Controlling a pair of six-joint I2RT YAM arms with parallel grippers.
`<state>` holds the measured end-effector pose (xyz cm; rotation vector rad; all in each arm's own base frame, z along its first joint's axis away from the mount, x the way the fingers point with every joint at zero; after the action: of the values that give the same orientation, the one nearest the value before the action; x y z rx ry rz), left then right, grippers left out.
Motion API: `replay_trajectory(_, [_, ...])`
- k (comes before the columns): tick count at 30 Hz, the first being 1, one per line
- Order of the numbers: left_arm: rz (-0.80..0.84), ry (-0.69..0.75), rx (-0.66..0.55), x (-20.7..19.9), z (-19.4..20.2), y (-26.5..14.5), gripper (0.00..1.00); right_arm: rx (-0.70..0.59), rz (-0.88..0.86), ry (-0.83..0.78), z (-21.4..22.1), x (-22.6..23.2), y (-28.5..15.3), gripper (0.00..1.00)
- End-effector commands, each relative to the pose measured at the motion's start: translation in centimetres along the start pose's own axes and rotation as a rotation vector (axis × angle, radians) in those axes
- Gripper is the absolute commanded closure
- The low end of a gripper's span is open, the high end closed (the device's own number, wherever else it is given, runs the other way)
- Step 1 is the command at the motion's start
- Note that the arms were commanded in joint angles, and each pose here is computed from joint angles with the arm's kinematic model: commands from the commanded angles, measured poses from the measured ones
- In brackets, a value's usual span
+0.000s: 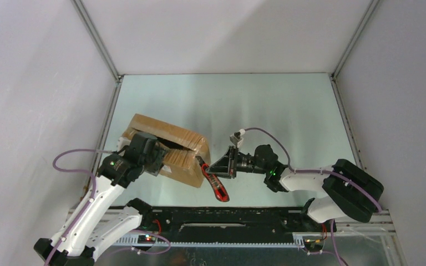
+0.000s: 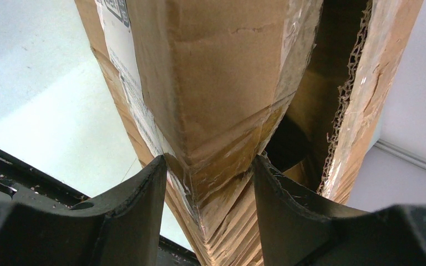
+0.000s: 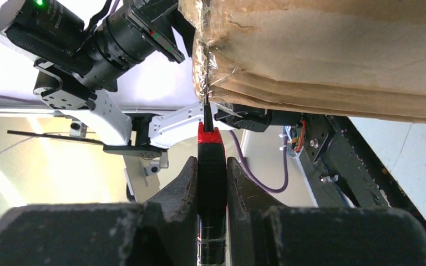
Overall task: Unpack the express box
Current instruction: Cut the express box at the center of the board.
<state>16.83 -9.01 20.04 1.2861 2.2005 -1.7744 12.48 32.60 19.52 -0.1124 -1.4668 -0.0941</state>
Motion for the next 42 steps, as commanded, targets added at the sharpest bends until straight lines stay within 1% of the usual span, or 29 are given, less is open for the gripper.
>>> replay_trajectory(1, [-0.115, 0.092, 0.1, 2.5, 1.8, 0.5, 0.52, 0.119, -0.07, -0.061, 2.0, 2.9, 0.5, 1.0])
replay_trajectory(4, [-0.113, 0.1, 0.101, 2.1, 1.7, 0.4, 0.52, 0.17, -0.074, -0.062, 2.8, 3.0, 0.3, 1.0])
replay_trajectory(6, [-0.106, 0.106, 0.101, 1.9, 1.7, 0.4, 0.52, 0.179, -0.066, -0.062, 2.9, 2.9, 0.2, 1.0])
replay_trajectory(8, [-0.095, 0.131, 0.106, 1.7, 1.7, 0.3, 0.49, 0.177, -0.054, -0.059, 2.6, 2.6, 0.0, 1.0])
replay_trajectory(9, [-0.091, 0.145, 0.107, 1.5, 1.6, 0.1, 0.47, 0.17, -0.047, -0.058, 2.4, 2.5, -0.1, 1.0])
replay_trajectory(10, [-0.082, 0.169, 0.108, 1.3, 1.5, -0.1, 0.42, 0.161, -0.04, -0.056, 2.0, 2.3, -0.3, 1.0])
replay_trajectory(13, [-0.03, 0.293, 0.1, 0.4, 0.8, -1.4, 0.15, 0.128, -0.014, -0.067, 0.9, 2.1, -1.4, 1.0])
replay_trajectory(14, [0.008, 0.323, 0.087, -0.3, 0.4, -2.1, 0.04, 0.119, -0.01, -0.08, 0.6, 2.2, -1.7, 1.0])
replay_trajectory(15, [0.034, 0.35, 0.079, -0.7, 0.1, -2.6, 0.0, 0.117, -0.008, -0.09, 0.4, 2.4, -2.0, 1.0])
replay_trajectory(18, [0.134, 0.427, 0.052, -2.1, -0.6, -4.3, 0.0, 0.116, 0.0, -0.115, 0.4, 2.8, -2.5, 1.0])
replay_trajectory(21, [0.191, 0.5, 0.036, -2.4, -1.1, -5.8, 0.0, 0.11, 0.021, -0.13, 0.4, 2.7, -3.0, 1.0])
replay_trajectory(24, [0.29, 0.572, 0.02, -2.8, -1.2, -7.2, 0.0, 0.099, 0.05, -0.149, 0.3, 2.6, -3.4, 1.0])
replay_trajectory(25, [0.32, 0.6, 0.024, -2.8, -1.2, -7.7, 0.0, 0.096, 0.082, -0.148, 0.3, 2.2, -3.5, 1.0])
replay_trajectory(28, [0.447, 0.695, 0.037, -3.6, -0.7, -9.1, 0.0, 0.079, 0.107, -0.174, 0.1, 2.1, -3.7, 1.0])
replay_trajectory(31, [0.676, 0.798, 0.085, -6.0, 0.4, -11.5, 0.0, 0.081, 0.083, -0.208, 0.4, 3.1, -4.5, 1.0])
replay_trajectory(33, [0.809, 0.858, 0.159, -7.5, 1.6, -12.8, 0.0, 0.1, 0.034, -0.259, 0.9, 4.8, -5.0, 1.0])
replay_trajectory(36, [0.915, 0.927, 0.227, -8.8, 3.1, -13.6, 0.0, 0.133, -0.021, -0.363, 1.9, 8.1, -5.4, 1.0])
replay_trajectory(39, [1.017, 0.936, 0.323, -9.9, 4.7, -13.7, 0.03, 0.163, -0.035, -0.44, 2.8, 10.3, -5.6, 1.0])
replay_trajectory(40, [1.063, 0.931, 0.331, -10.5, 5.1, -13.7, 0.04, 0.177, -0.041, -0.454, 3.1, 10.8, -5.7, 1.0])
replay_trajectory(42, [1.125, 0.916, 0.373, -11.1, 6.1, -13.8, 0.1, 0.204, -0.055, -0.484, 3.7, 11.8, -5.6, 1.0])
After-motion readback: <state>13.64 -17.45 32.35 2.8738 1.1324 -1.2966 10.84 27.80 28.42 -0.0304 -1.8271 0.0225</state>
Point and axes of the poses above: each gripper's point midway between its finger pads, its own y axis out along the fingers, its own x axis along the line the jaws close on, z = x × y, the point moved 4 cm from there along -y, back along the fingers, and after that the axes turned 11 degrees about y, right-handed, at the moved point
